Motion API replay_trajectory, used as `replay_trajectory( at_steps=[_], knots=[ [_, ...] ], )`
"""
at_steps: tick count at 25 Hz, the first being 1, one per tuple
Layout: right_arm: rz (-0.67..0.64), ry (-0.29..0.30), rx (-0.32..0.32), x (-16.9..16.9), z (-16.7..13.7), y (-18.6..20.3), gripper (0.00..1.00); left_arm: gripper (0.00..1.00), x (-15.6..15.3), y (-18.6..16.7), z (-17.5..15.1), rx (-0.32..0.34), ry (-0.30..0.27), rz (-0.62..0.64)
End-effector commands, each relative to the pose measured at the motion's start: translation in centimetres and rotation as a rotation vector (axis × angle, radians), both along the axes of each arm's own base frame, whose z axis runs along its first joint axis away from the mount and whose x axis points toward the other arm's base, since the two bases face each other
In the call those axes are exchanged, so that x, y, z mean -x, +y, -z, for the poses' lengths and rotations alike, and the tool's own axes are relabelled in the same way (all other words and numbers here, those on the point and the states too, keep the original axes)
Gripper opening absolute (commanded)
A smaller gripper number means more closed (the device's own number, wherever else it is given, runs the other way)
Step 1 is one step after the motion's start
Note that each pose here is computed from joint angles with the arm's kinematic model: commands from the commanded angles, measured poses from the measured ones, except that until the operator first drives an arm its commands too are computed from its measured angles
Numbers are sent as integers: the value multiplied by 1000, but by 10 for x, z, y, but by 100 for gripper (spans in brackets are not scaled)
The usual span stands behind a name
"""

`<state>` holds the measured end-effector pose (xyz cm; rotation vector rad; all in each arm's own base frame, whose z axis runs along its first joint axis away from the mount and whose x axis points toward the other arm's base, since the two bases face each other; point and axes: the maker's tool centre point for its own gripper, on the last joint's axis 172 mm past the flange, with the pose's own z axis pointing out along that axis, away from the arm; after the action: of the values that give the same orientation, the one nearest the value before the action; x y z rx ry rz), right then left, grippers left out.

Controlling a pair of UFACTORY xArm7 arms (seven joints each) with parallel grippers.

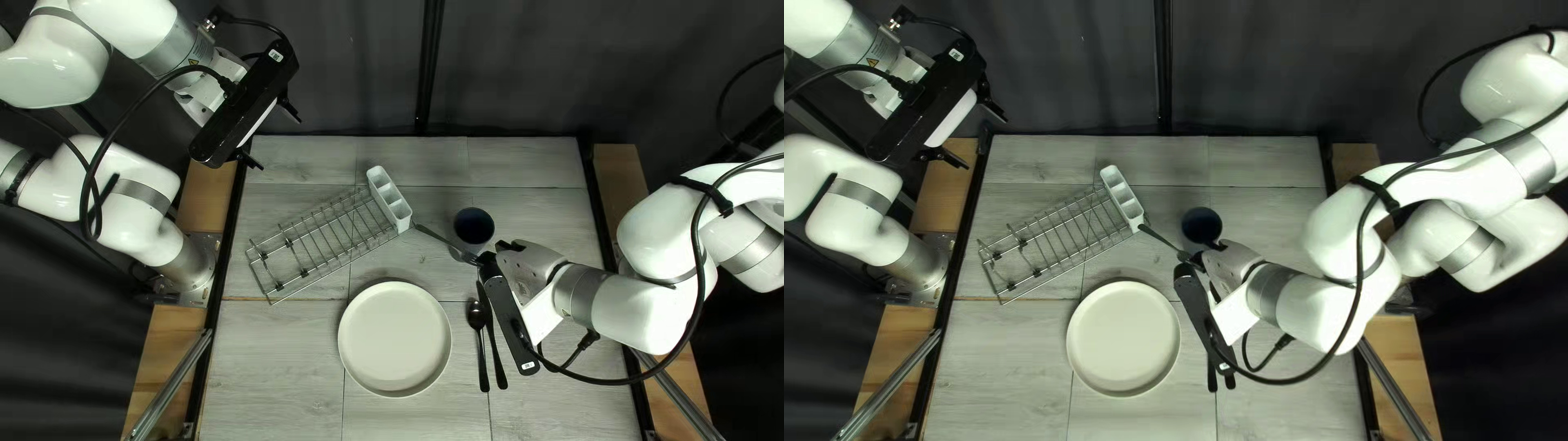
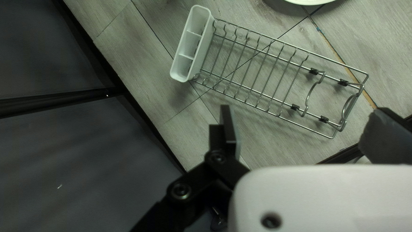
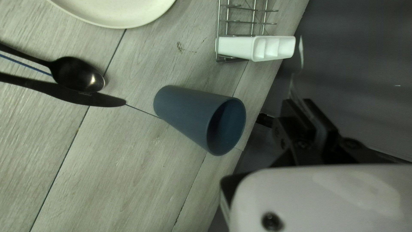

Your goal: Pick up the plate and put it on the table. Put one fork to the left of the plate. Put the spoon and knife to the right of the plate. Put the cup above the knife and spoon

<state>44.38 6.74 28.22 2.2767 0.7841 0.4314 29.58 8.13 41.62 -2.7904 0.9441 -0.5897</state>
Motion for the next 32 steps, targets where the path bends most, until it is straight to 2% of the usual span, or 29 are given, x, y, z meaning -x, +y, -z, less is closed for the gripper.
replay_trajectory(
  at_steps=[1, 2, 3, 7, 15, 21, 28, 32],
  knots=[
    [0, 0, 0, 0, 0, 0, 0, 100, 0, 0, 0, 0, 0, 0],
    [0, 0, 0, 0, 0, 0, 0, 100, 0, 0, 0, 0, 0, 0],
    [0, 0, 0, 0, 0, 0, 0, 100, -10, -4, 7, 27, -6, -9],
    [0, 0, 0, 0, 0, 0, 0, 100, -41, -10, 23, 59, 1, -30],
    [0, 0, 0, 0, 0, 0, 0, 100, -108, -34, 61, 111, 49, -6],
    [0, 0, 0, 0, 0, 0, 0, 100, -157, -51, 94, 142, 29, 47],
    [0, 0, 0, 0, 0, 0, 0, 100, -199, -61, 116, 200, -15, 73],
    [0, 0, 0, 0, 0, 0, 0, 100, -217, -59, 126, 218, -16, 90]
  ],
)
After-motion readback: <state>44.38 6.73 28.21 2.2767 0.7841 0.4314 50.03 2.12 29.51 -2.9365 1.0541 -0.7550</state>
